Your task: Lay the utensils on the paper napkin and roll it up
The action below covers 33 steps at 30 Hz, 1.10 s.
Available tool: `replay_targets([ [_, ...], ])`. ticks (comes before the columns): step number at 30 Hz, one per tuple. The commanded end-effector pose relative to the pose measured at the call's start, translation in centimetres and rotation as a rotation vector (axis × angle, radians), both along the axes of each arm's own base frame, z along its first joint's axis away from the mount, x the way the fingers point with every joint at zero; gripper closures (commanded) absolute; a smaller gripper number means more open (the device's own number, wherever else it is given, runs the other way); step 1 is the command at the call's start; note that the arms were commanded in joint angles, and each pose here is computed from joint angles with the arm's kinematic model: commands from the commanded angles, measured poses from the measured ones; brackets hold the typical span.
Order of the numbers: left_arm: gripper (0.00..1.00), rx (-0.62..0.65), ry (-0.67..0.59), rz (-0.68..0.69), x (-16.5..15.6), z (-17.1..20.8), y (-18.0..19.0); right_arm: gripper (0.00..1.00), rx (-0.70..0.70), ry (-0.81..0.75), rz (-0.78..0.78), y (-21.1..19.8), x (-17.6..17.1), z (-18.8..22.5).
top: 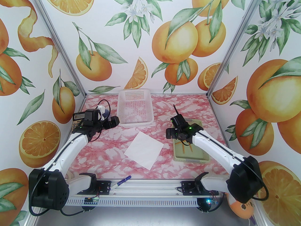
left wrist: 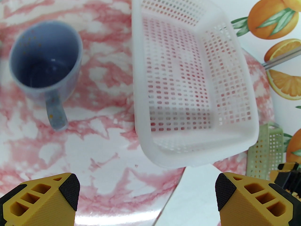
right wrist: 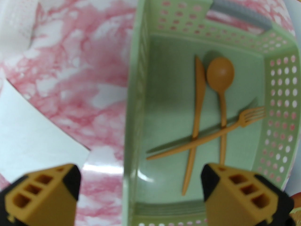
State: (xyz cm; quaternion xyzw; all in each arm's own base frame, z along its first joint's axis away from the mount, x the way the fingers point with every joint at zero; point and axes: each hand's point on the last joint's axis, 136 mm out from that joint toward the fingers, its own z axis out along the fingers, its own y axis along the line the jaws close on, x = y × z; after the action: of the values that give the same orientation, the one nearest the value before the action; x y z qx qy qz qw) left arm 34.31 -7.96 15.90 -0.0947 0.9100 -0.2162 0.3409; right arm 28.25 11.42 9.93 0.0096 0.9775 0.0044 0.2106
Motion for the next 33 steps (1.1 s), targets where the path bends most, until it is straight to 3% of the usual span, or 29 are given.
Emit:
replay_targets([
  [1,0.00,-0.010,0.004,0.005,-0.2,-0.1,-0.2,0.20,-0.004,0.031,-0.022,0.3,-0.1,-1.5],
  [18,0.00,0.026,-0.004,0.022,-0.2,0.4,0.5,0.79,-0.051,0.092,-0.026,0.2,0.2,-3.4],
  [24,0.00,0.041,-0.009,0.025,-0.1,0.9,0.6,0.89,-0.060,0.094,-0.019,0.3,0.6,-3.3],
  [33,0.00,0.061,-0.013,0.024,0.4,1.8,0.8,0.96,-0.051,0.077,-0.009,0.2,2.6,-2.5],
])
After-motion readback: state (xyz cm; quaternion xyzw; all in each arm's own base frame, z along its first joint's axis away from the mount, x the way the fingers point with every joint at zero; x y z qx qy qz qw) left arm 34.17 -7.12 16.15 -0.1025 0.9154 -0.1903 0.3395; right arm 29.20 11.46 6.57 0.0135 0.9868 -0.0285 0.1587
